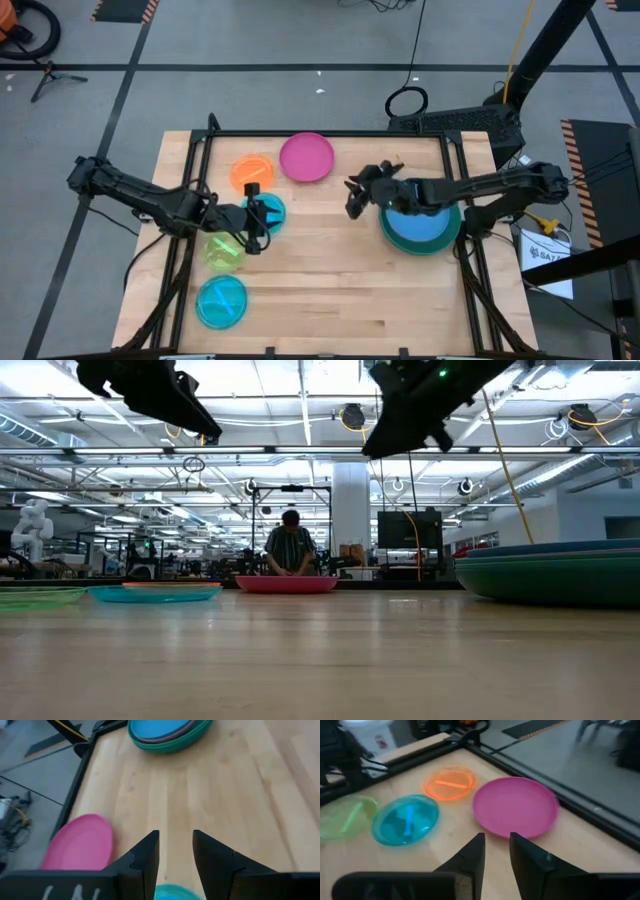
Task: Stack plastic plates
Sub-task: Stack the pink plate on top of the blue plate
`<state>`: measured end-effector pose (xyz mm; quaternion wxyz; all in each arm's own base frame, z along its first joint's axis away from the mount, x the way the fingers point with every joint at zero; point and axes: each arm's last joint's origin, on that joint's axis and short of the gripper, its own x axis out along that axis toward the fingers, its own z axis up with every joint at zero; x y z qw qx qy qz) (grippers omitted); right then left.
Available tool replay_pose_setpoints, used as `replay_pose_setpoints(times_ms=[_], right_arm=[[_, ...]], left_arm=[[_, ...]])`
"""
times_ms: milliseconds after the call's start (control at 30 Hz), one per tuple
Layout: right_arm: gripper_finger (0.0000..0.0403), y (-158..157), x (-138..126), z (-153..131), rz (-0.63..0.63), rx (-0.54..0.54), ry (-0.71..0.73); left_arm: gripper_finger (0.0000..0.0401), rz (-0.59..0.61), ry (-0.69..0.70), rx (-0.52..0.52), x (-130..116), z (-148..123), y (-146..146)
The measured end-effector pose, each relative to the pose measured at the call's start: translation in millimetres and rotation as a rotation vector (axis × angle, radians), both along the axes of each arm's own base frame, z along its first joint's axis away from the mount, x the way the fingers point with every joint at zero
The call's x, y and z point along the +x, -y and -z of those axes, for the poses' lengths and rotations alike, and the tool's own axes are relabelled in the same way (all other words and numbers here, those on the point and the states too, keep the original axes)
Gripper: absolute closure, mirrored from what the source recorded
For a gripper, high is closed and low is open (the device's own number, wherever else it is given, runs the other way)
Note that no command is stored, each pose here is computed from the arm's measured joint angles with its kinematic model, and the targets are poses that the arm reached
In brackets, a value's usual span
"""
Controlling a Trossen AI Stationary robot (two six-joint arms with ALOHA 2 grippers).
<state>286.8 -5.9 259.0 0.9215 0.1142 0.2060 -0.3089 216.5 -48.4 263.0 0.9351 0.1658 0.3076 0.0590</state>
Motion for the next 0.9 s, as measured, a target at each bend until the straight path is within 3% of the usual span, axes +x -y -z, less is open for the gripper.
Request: replay_pose_setpoints(times_ms=[167,300,433,567,667,900], right_arm=[[0.0321,20,22,-1,-0.028,0.043,-0.016],[0.0321,33,47,-6,-0.079,-0.003,-0.091],[0.0321,48,67,-8,-0.102,-0.058,-0.244],[0.0321,60,85,-1,-0.198,-0.164,-0.476],[0.0321,70,98,9,-0.265,-0.217,-0.571],[0.0321,94,119,32,-0.381,-0.149,-0.595]], left_arm=[[0.0276,0.003,0.010,0.025,-9,-7,-3],[0.0276,-0.002,0.039,0.013,-21,-16,-6],[0.0276,-0.022,0.047,-0.015,-34,-22,-10],[0.0276,-0.052,0.019,-0.047,-46,-22,-13],[0.0276,-0.064,0.020,-0.064,-50,-23,-14],[0.0276,-0.068,0.014,-0.067,-50,-22,-15]])
